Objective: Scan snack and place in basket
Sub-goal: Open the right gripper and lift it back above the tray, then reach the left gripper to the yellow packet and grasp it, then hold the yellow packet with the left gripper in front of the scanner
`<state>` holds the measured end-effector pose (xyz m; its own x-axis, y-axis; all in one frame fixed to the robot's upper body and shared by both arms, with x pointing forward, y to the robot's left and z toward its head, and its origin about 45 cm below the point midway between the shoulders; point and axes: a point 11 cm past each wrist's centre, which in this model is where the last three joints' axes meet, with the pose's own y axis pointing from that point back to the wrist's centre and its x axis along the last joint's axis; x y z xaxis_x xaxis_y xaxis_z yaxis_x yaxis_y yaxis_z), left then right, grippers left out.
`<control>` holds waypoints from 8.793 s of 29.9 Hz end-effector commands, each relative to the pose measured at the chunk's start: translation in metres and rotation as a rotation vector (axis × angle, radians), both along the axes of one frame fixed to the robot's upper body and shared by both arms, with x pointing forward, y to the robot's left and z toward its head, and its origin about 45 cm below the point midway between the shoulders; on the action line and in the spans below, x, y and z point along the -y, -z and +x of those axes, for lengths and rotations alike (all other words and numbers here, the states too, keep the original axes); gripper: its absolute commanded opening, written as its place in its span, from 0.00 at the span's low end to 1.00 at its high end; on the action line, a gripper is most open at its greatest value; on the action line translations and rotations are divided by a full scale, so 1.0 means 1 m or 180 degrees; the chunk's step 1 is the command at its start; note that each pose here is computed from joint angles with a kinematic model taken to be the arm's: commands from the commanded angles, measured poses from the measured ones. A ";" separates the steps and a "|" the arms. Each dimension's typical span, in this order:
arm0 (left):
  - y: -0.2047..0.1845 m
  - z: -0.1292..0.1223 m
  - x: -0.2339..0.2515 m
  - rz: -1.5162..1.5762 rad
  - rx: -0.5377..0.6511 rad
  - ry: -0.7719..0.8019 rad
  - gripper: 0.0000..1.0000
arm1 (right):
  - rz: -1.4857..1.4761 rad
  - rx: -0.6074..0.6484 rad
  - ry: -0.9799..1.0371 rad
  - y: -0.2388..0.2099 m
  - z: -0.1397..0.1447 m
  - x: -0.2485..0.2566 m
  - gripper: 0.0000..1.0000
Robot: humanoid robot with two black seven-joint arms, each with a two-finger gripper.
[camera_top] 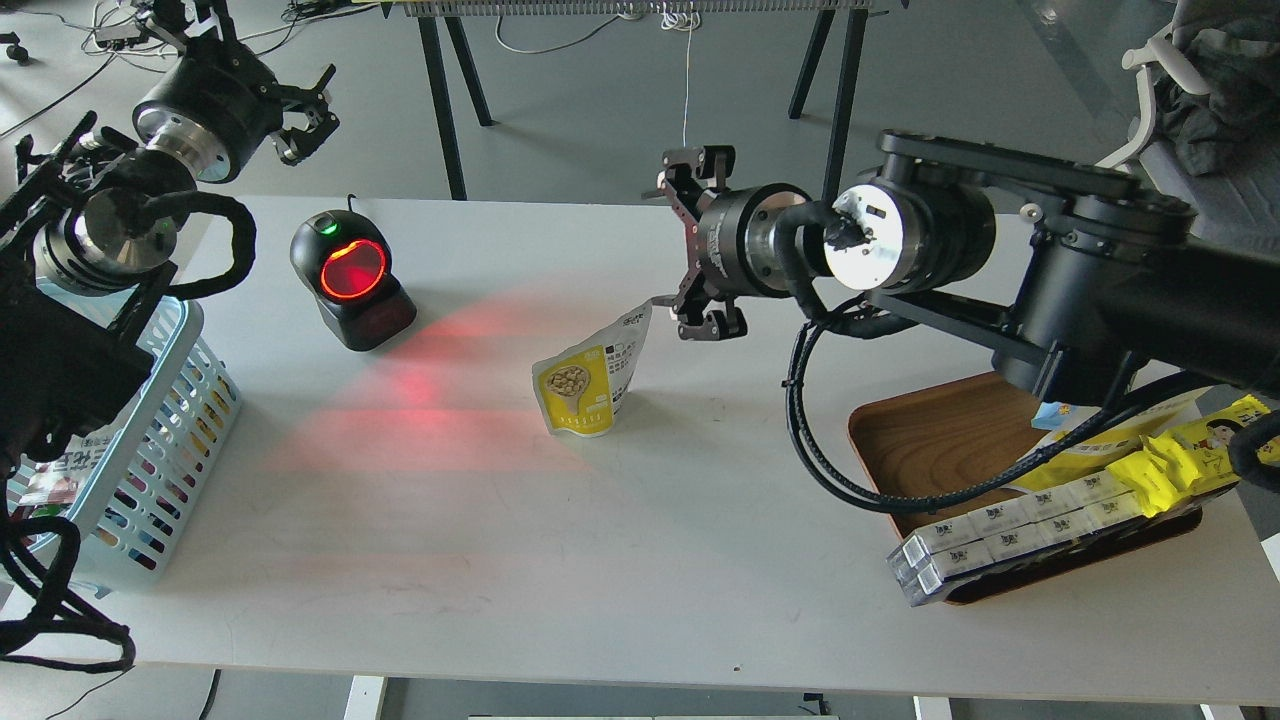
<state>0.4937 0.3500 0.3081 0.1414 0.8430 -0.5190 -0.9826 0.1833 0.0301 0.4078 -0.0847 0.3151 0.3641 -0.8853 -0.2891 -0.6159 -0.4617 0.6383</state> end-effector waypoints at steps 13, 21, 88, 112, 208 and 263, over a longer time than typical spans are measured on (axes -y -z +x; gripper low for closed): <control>-0.140 -0.019 -0.051 0.1590 0.0649 0.0207 1.00 | 0.0748 0.0839 0.1288 -0.038 0.071 0.167 0.96; -0.177 -0.075 -0.025 0.2778 0.0951 0.0724 1.00 | 0.1431 0.1109 0.1463 0.006 0.074 0.247 0.96; 0.107 -0.147 0.166 0.6989 0.2484 0.2965 0.54 | 0.1886 0.1327 0.1495 0.048 0.051 0.301 0.98; 0.082 -0.151 0.167 0.6880 0.2699 0.2681 0.02 | 0.1883 0.1315 0.1489 0.049 0.050 0.301 0.98; 0.019 -0.161 0.075 0.7100 0.2024 0.2727 0.02 | 0.1869 0.1322 0.1452 0.045 0.052 0.299 0.98; 0.009 -0.152 0.108 0.7364 0.2580 0.2405 0.02 | 0.1875 0.1319 0.1446 0.045 0.053 0.297 0.98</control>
